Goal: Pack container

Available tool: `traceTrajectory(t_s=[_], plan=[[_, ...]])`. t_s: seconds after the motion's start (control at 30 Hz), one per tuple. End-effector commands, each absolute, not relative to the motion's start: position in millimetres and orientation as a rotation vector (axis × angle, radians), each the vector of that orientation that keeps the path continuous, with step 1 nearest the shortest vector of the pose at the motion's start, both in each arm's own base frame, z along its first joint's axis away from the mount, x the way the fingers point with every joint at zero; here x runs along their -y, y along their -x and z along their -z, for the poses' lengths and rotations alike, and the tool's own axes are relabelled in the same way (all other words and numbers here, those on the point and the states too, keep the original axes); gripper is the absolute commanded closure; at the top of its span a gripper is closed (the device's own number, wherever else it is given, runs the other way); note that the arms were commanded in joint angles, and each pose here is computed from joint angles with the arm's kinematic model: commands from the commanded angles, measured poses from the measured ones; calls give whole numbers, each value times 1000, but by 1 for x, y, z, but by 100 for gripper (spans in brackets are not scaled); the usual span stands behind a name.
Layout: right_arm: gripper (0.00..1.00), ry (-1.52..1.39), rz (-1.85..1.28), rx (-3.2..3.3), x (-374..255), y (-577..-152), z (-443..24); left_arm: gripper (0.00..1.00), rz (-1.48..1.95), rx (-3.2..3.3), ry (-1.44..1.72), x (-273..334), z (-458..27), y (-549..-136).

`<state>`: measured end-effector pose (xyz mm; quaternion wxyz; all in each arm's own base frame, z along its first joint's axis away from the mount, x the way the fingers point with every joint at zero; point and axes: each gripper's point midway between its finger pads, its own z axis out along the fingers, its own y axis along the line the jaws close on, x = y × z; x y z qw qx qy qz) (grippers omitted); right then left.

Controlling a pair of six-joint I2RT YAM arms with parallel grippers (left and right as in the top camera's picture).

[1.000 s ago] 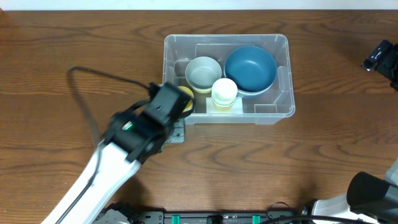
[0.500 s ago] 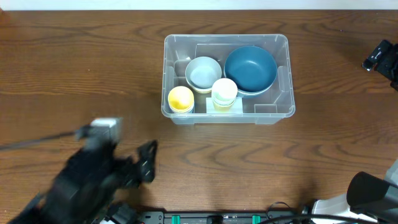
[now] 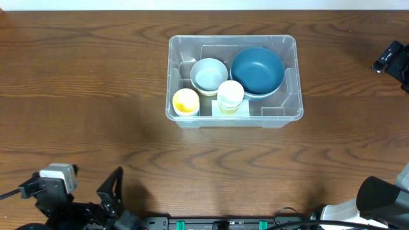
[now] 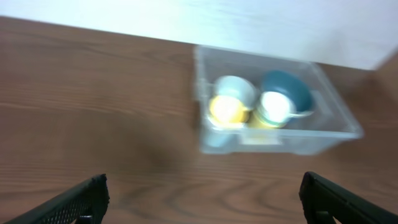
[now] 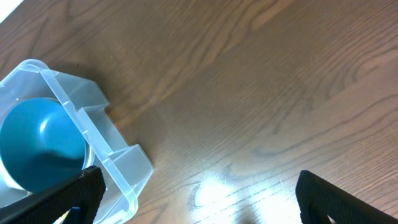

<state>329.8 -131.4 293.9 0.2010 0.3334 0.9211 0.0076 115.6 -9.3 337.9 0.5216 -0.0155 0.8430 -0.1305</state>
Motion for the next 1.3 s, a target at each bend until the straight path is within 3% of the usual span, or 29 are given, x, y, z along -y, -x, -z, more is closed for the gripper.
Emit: traceTrajectory(t_s=[0.0,0.23,0.63,1.27], plan=[[1,-920,-24,-2575,131,-330,-295,2,91,-1967,83,-23,-345,-119],[1,-920,-24,-2575,131,-330,-295,2,-47,-1930,247,-46,-349,-114],[1,-920,-24,-2575,131,-330,-295,2,169,-1606,320,-28,-378,-118],[1,-920,-24,-2575,131,-330,-295,2,343,-1325,189,18,-312,-224]])
